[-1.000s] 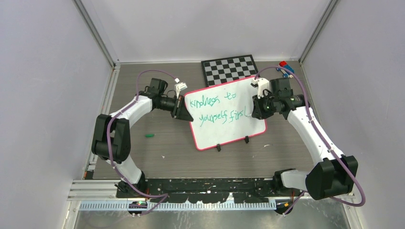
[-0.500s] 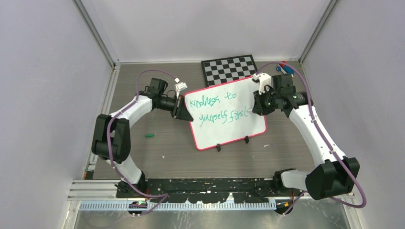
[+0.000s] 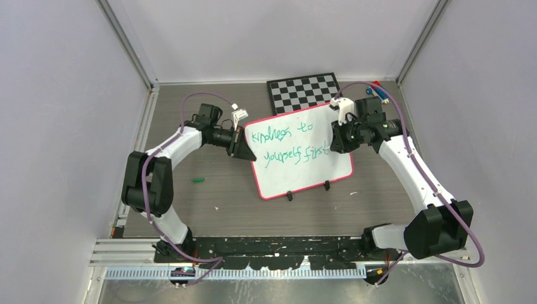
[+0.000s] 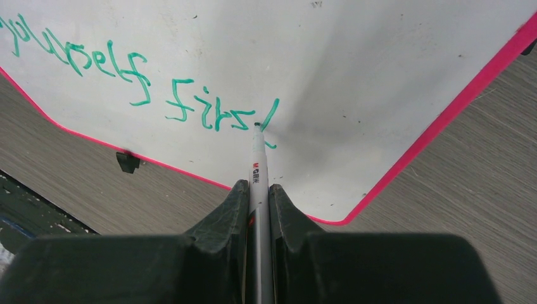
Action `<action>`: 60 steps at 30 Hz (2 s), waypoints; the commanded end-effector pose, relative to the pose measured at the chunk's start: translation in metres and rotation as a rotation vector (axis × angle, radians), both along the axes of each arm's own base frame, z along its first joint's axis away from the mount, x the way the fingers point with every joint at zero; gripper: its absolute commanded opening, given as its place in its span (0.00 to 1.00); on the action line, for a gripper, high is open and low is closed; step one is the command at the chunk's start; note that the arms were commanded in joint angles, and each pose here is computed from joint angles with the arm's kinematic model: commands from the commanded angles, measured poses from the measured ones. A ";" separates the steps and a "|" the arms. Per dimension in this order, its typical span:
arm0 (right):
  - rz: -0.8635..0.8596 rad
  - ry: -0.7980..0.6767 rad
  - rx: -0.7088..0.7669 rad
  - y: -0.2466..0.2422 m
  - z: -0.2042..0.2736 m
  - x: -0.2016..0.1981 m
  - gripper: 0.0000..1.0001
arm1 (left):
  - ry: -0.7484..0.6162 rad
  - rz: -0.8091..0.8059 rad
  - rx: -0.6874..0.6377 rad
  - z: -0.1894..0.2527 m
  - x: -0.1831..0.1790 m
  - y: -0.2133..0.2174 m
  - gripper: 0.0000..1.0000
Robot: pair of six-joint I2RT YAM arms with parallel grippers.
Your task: Write a sentence on the whiteboard
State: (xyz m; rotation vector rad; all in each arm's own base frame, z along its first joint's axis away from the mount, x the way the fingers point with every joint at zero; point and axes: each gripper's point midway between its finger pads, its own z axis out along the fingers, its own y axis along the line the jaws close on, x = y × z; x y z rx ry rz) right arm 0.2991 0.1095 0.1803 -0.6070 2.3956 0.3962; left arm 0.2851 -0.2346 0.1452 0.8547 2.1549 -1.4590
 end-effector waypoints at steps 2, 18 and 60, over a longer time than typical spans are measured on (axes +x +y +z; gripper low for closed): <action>-0.005 -0.071 0.037 0.008 0.016 0.017 0.00 | -0.032 0.008 0.024 -0.004 0.011 -0.001 0.00; -0.074 -0.110 -0.022 -0.014 0.017 0.024 0.00 | -0.030 0.006 0.025 -0.006 0.010 -0.001 0.00; -0.046 -0.057 -0.072 -0.029 -0.007 0.006 0.00 | -0.025 0.014 0.028 -0.008 0.011 -0.001 0.00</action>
